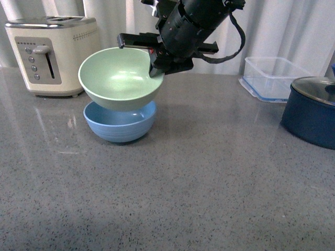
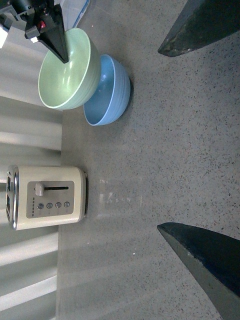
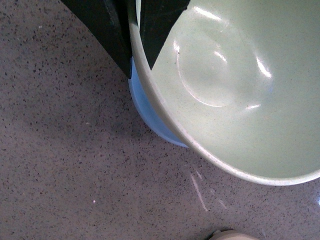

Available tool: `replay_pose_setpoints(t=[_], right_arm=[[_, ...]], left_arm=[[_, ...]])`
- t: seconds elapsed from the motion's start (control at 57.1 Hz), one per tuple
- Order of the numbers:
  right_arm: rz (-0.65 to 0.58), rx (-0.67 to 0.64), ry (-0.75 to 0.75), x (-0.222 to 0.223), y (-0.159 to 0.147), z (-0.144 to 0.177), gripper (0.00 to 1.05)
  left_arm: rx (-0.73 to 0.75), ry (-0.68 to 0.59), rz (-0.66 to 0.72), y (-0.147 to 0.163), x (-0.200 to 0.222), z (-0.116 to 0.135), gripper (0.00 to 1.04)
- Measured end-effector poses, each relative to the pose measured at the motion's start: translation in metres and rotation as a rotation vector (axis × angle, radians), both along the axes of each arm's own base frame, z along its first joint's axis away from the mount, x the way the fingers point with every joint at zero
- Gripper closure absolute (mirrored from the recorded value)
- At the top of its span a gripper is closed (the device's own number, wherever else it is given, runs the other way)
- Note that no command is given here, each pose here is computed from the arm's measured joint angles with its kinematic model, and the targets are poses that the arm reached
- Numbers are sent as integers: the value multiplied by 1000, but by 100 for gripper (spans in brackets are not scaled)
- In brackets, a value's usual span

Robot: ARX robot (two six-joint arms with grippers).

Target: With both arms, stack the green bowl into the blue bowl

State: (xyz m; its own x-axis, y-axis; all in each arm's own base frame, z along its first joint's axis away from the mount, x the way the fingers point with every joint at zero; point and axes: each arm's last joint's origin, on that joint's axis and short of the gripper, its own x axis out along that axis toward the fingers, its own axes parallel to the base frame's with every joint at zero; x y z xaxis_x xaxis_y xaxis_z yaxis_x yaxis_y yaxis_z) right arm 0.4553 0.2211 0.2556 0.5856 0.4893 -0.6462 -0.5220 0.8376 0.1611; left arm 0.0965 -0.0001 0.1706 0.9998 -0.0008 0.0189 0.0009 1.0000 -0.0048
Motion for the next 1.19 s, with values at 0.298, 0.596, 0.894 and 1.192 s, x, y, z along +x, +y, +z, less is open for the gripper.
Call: replay_pose_setpoints(t=[0.298,0.596,0.894,1.192], right_arm=[[13,2,-1,13,6,-10,104],[19,3,-5,14,5,-21,104],[-29,-4,34,12,-2,-36,58],[-56,12,-15,-6,-22,-9,17]], left_arm=[[0,0,0,0,0,0,7],[0,0,0,0,0,0,7],[0,0,0,0,0,0,7],[0,0,0,0,0,0,7]])
